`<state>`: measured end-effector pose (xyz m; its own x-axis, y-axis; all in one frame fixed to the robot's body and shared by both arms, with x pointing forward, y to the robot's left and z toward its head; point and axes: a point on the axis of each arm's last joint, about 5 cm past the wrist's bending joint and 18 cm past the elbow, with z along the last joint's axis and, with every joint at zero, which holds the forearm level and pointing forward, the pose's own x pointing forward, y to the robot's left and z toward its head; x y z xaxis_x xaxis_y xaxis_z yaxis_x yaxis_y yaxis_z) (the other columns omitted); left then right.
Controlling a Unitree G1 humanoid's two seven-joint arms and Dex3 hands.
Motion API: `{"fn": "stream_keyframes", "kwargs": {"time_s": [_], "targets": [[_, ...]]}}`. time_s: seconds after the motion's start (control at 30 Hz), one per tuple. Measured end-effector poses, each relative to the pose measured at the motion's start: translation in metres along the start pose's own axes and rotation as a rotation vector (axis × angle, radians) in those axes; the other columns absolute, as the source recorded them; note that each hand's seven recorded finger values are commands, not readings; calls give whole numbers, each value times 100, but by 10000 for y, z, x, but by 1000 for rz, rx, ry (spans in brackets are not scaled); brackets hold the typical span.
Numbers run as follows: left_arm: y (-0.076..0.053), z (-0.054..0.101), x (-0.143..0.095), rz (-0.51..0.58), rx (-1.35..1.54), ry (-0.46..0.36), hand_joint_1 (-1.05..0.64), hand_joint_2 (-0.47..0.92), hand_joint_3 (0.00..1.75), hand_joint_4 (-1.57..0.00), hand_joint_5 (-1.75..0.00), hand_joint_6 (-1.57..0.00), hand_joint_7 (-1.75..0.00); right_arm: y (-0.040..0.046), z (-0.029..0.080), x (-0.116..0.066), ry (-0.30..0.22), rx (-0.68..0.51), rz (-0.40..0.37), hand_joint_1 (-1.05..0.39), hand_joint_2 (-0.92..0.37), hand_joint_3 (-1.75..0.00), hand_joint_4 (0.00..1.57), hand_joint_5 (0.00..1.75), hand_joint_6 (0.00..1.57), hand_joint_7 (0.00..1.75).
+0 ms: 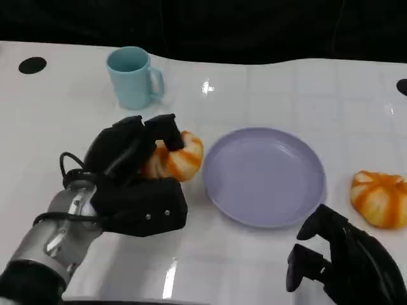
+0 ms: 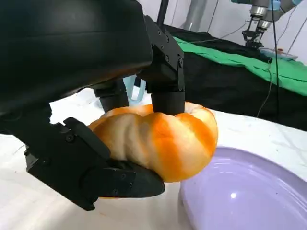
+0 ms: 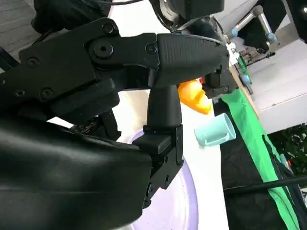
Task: Grasp the bread from the table and place it into the plate.
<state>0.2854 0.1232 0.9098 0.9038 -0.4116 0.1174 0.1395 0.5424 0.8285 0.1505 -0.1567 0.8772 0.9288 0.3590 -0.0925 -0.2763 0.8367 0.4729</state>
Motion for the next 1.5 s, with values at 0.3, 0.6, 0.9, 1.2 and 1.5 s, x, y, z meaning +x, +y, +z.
{"fn": "stream_keyframes", "kwargs": {"time_s": [0.3,0.6,0.9,1.2,1.5], "targets": [[1,38,30,-3,-1,-26,-25,56,104,-88,-175,-67,-175,6,-11,-5,3,1,-2,-53,-92,-49,75,175,46,175],[-4,230,177,-11,0,-103,-24,54,103,-89,-175,-67,-175,45,-40,0,7,12,10,-53,-92,-48,76,175,46,175],[-70,314,232,-40,19,-133,-23,50,103,-89,-175,-66,-175,79,-45,10,6,3,18,-54,-92,-46,75,175,45,175],[-74,391,280,-41,23,-166,-23,50,104,-89,-175,-66,-175,87,-34,7,0,1,16,-54,-92,-45,75,175,45,175],[-201,497,363,-98,10,-170,-25,54,112,-92,-175,-70,-175,119,-42,19,-3,7,24,-56,-92,-45,75,175,45,175]]}}
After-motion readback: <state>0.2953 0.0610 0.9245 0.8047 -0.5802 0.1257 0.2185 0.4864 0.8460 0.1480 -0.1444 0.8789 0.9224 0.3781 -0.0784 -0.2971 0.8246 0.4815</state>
